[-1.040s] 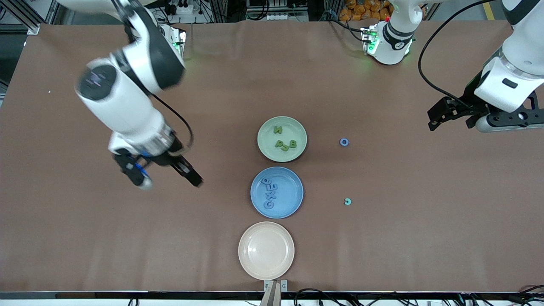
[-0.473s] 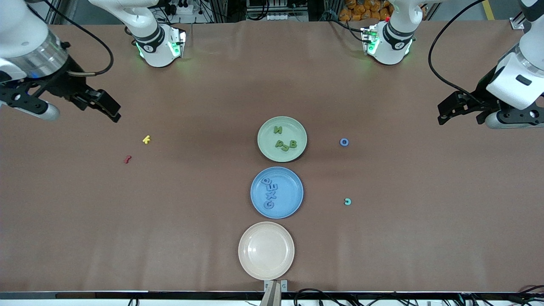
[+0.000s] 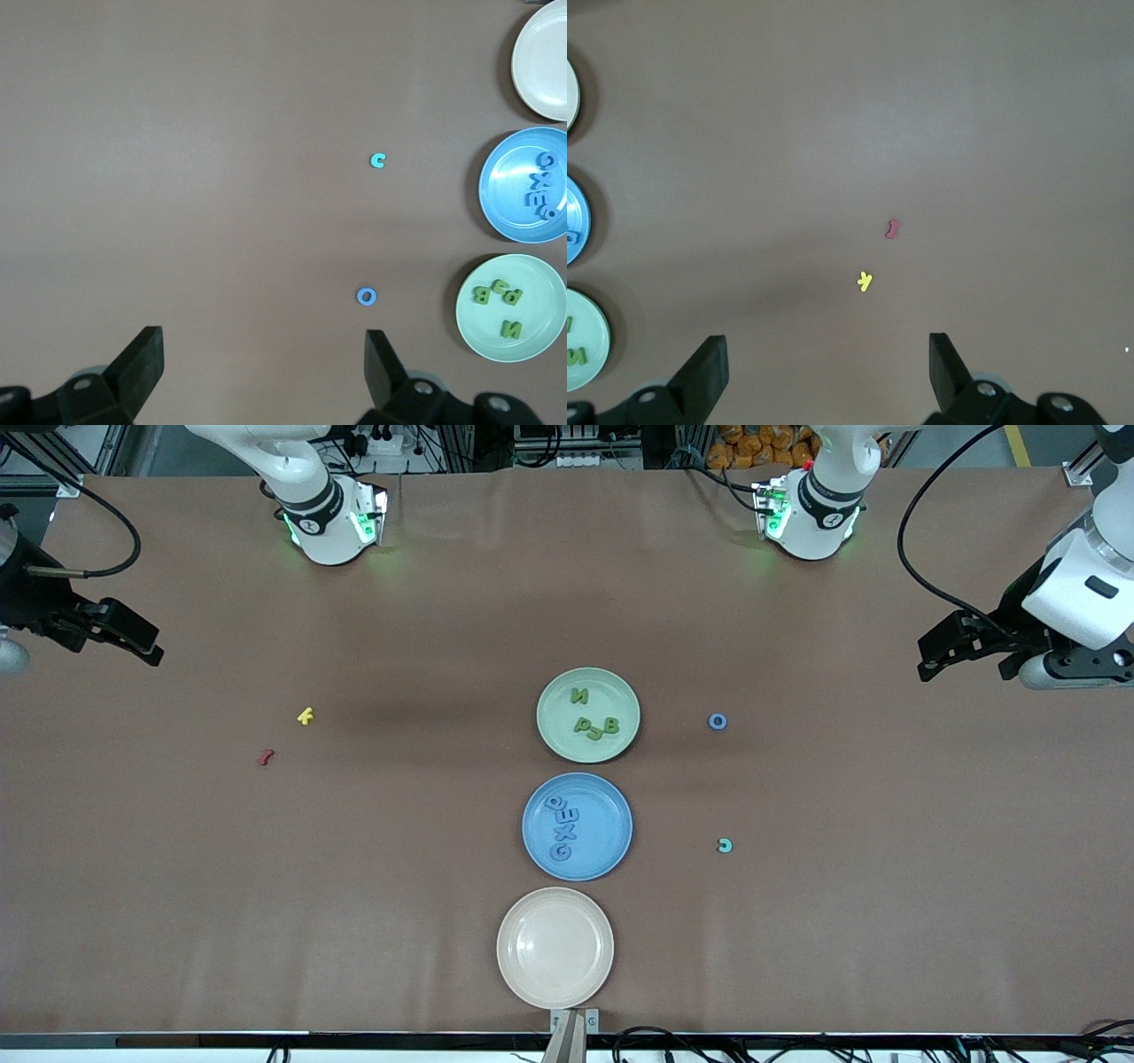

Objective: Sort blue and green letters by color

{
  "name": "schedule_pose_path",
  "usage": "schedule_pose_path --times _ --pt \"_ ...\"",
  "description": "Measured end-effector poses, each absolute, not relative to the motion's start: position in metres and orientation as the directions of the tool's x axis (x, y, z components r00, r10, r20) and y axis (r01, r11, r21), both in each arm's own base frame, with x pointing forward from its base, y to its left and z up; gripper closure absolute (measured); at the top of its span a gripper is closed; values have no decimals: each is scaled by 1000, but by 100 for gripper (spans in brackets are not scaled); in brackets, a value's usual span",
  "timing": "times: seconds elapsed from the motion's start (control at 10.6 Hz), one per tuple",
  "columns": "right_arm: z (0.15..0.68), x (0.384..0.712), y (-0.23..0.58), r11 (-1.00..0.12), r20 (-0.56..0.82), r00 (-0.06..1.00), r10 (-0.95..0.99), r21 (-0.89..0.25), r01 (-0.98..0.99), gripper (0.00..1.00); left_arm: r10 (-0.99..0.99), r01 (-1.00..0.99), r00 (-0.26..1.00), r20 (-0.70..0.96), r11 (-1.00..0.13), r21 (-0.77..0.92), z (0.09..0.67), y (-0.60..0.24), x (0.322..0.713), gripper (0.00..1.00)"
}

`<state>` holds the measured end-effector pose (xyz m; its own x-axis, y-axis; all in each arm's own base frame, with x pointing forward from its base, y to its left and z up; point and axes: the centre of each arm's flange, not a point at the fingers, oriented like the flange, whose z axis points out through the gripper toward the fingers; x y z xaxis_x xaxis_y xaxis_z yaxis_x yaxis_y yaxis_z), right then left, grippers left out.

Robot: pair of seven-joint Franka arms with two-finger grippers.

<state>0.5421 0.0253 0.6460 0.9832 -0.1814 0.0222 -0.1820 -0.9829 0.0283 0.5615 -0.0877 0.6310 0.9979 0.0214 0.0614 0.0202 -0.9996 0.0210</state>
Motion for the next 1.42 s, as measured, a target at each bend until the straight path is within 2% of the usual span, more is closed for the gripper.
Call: schedule_pose_path --times 0.28,1.42 --pt "648 541 23 -996 20 996 -89 29 -89 0 20 19 998 59 -1000 20 631 -87 561 0" --pt "657 532 14 -1000 -9 1000 -9 11 -9 0 22 20 998 62 -1000 21 634 -86 561 0"
